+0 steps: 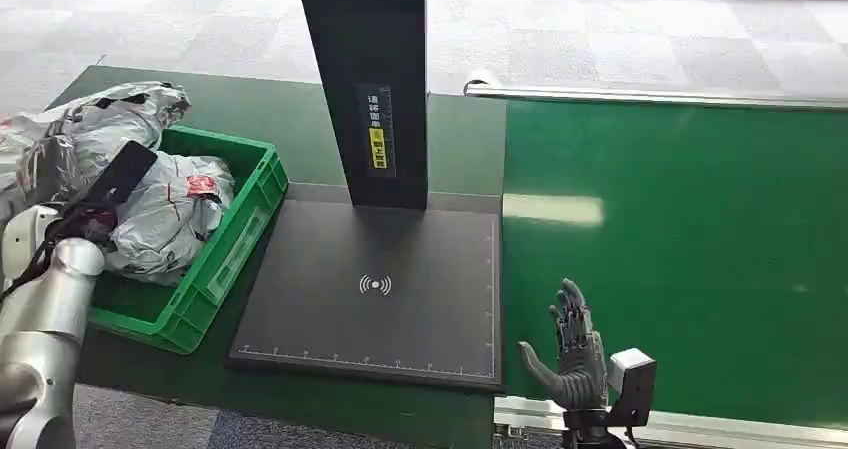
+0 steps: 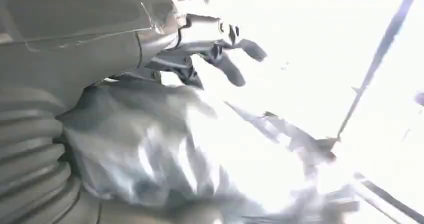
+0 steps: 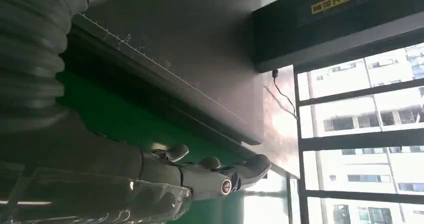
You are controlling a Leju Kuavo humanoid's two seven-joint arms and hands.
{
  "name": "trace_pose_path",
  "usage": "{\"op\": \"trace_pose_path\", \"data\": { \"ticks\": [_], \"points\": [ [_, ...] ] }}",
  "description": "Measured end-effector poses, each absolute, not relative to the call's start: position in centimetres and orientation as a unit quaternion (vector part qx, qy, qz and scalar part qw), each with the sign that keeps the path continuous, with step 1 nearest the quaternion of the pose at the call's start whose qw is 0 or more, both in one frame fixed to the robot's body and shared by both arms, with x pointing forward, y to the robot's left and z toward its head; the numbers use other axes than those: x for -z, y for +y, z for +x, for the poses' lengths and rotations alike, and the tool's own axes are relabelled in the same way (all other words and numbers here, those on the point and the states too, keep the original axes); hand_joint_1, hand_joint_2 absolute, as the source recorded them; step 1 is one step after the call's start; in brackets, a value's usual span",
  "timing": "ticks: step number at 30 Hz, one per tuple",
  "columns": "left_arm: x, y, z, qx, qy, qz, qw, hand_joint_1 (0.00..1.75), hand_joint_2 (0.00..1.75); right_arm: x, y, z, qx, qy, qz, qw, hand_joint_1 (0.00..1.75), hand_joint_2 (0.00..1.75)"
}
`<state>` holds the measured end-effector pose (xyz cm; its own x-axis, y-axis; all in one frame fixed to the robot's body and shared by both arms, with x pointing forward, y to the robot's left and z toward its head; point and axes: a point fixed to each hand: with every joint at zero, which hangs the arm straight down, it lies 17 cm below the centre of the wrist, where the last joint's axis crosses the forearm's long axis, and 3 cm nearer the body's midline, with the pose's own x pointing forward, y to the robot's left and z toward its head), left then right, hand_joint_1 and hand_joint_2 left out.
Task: Moved the parcel from conveyor to table for the left to box.
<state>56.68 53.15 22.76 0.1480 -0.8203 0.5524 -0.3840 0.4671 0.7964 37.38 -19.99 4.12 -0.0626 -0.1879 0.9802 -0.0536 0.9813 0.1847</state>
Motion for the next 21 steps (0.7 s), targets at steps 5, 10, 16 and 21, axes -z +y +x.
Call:
{"op": "trace_pose_path", "data": {
  "ticks": [5, 10, 16, 21],
  "points": [
    [-26.4, 47.5, 57.0, 0.137, -0.749, 0.327, 0.560, 0.00, 0.00, -4.3, -20.0, 37.4, 0.049, -0.728, 0.083, 0.678, 0.00, 1.75],
    [-28.3, 45.3, 56.5, 0.142, -0.777, 0.302, 0.533, 0.00, 0.00, -4.3, -20.0, 37.4, 0.049, -0.728, 0.083, 0.678, 0.00, 1.75],
    [-31.3, 36.8, 53.2, 0.150, -0.862, 0.093, 0.475, 0.00, 1.75, -4.4, -20.1, 37.5, 0.055, -0.731, 0.085, 0.675, 0.00, 1.75],
    [-32.0, 28.0, 47.9, 0.157, -0.881, -0.115, 0.431, 0.00, 1.75, -4.5, -19.8, 37.8, 0.063, -0.733, 0.087, 0.672, 0.00, 1.75]
  ]
}}
